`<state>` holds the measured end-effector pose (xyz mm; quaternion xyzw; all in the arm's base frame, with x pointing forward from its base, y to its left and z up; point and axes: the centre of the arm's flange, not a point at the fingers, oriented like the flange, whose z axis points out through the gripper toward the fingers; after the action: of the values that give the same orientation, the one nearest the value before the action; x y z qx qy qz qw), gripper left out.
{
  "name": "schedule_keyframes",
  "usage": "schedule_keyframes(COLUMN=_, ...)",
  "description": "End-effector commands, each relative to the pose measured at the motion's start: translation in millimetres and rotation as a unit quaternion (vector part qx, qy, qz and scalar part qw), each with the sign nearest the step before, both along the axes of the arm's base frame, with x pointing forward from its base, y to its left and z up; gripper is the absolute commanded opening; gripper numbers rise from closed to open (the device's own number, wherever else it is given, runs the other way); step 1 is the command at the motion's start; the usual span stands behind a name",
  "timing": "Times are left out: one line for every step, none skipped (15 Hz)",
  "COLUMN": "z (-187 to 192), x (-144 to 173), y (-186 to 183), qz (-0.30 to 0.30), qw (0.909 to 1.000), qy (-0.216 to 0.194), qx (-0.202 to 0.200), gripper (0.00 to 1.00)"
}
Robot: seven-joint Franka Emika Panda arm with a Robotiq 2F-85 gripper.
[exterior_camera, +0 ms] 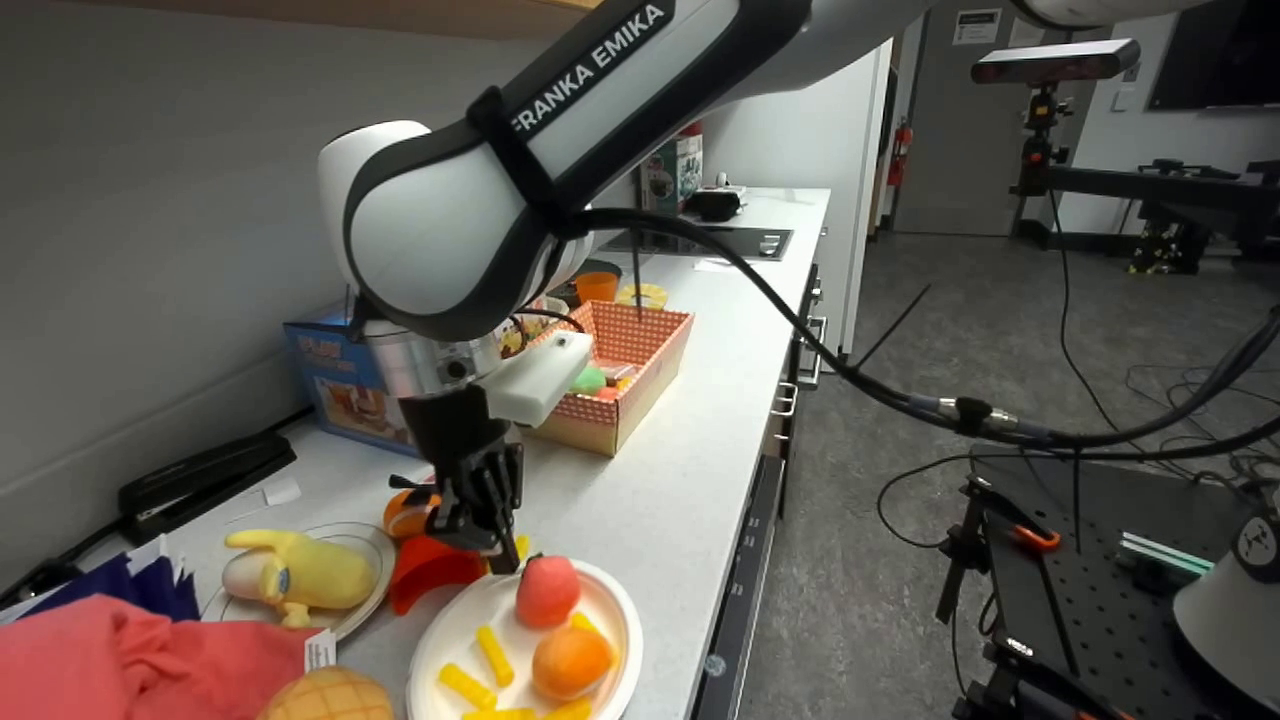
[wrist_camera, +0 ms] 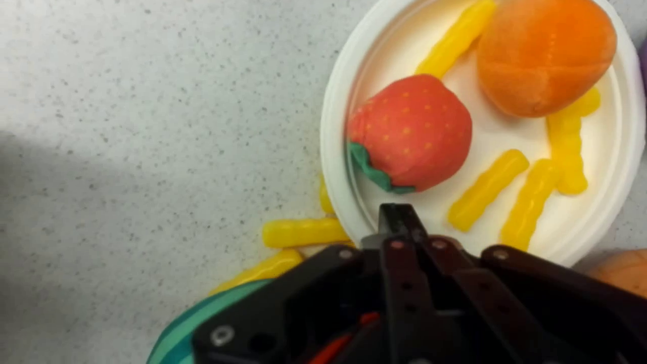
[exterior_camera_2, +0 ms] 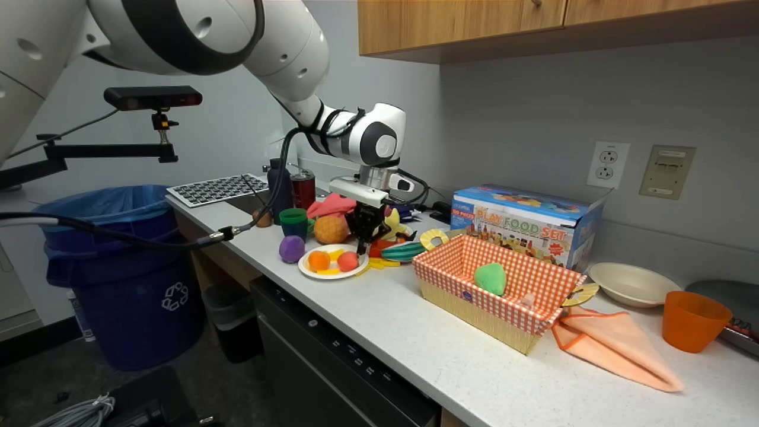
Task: Pick up the plush toys from the countertop and put them in the basket.
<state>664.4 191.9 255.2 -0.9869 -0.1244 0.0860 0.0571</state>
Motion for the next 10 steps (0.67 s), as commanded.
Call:
schedule_keyframes(z=15.3, x=13.7, y=-6.7, qz=-0.016, qw=0.9995, qy=-0.024, qx=-0.009, gripper=0.34)
schedule_keyframes(z=20.9, x=18.1, y=-10.4, qz=-0.022, qw=0.9992, qy=-0.032, qx=-0.006, gripper=0.41)
schedule_keyframes(z=27.1, x=22.6, y=-14.7, qz=-0.029, qw=0.9988, qy=-0.04, qx=-0.005, gripper=0.49)
schedule_keyframes(z=33.7, x=27.1, y=-20.7, qz=-0.037, qw=0.9982, qy=-0.048, qx=-0.005, gripper=0.56)
schedule_keyframes(z=38.9, x=29.4, y=-25.1, qz=-0.042, qw=0.9978, qy=-0.051, qx=-0.006, gripper=0.63)
schedule_keyframes(z=43.9, x=28.3, y=-28.9, qz=-0.049, qw=0.9976, qy=-0.05, qx=-0.008, gripper=0.71)
schedule_keyframes(z=45.9, x=25.9, y=-31.6, qz=-0.05, qw=0.9974, qy=-0.051, qx=-0.013, gripper=0.78)
schedule_keyframes(z=44.6, x=26.7, y=-36.2, qz=-0.055, qw=0.9965, qy=-0.057, qx=-0.027, gripper=0.87)
schedule_keyframes(z=43.2, x=28.4, y=-40.8, qz=-0.058, qw=0.9965, qy=-0.054, qx=-0.027, gripper=0.93)
schedule_keyframes(z=40.0, x=30.7, y=-44.8, qz=-0.063, qw=0.996, qy=-0.054, qx=-0.032, gripper=0.99)
